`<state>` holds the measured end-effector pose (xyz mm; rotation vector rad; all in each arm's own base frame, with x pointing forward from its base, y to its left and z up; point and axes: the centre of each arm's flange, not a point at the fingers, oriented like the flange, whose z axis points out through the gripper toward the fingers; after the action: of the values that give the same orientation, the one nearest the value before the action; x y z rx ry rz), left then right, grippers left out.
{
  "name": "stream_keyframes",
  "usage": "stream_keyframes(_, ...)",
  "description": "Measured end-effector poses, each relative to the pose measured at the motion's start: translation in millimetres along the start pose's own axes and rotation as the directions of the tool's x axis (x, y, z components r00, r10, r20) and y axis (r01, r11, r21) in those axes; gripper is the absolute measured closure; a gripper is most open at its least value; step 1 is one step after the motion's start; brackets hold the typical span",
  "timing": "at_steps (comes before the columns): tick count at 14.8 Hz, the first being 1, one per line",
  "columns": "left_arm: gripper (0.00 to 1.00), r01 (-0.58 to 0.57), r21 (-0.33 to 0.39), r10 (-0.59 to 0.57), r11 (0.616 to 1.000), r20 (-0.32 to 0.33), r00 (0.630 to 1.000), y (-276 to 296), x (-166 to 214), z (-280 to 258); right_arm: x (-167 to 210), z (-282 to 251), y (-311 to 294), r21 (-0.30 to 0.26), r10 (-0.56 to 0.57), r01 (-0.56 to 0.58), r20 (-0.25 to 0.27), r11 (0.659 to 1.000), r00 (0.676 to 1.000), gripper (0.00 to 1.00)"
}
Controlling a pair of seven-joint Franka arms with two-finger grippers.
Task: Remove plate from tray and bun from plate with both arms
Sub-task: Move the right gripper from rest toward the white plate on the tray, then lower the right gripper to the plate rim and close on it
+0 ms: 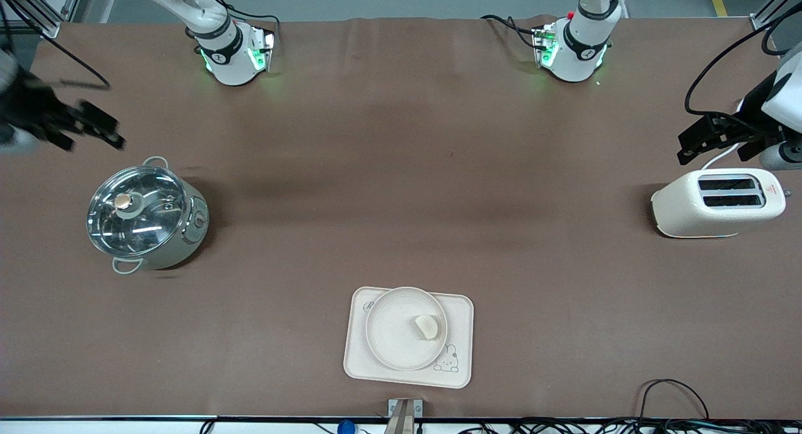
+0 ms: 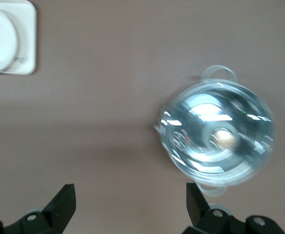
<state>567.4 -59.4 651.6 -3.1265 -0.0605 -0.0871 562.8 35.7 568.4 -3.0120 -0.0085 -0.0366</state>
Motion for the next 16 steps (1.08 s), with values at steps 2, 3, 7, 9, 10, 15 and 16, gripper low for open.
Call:
stream_keyframes(2,0.00,0.001,0.000,-0.001,1.000,0.000,1.000,-2.7,0.8,0.3,40.5,72.0,-34.0,0.078,0.021,-0.020,-0.007,0.997,1.000,0.00)
stream_keyframes(3,0.00,0.000,0.000,0.000,1.000,0.000,1.000,-2.7,0.9,0.5,56.1,104.1,-47.6,0.118,0.047,-0.046,-0.008,0.992,0.999,0.00)
stream_keyframes(7,0.00,-0.016,-0.001,0.016,1.000,0.001,1.000,6.2,-0.1,0.7,97.8,202.5,-115.3,0.275,0.141,-0.136,0.002,0.952,0.990,0.00)
stream_keyframes(9,0.00,-0.017,-0.001,0.017,1.000,0.002,1.000,6.3,0.1,1.2,108.3,238.3,-161.6,0.283,0.192,-0.182,-0.009,0.942,0.981,0.00)
stream_keyframes(10,0.00,-0.016,-0.001,0.016,1.000,0.003,1.000,5.8,0.3,1.4,112.3,254.9,-186.6,0.286,0.204,-0.191,-0.019,0.939,0.979,0.01)
stream_keyframes(15,0.00,-0.013,-0.002,0.013,1.000,0.004,1.000,4.5,0.9,2.3,126.7,357.5,-270.3,0.251,0.130,-0.087,-0.160,0.964,0.979,0.10)
stream_keyframes(16,0.00,-0.013,-0.002,0.013,1.000,0.005,1.000,4.5,0.9,2.4,130.1,375.7,-276.7,0.243,0.117,-0.072,-0.174,0.967,0.978,0.10)
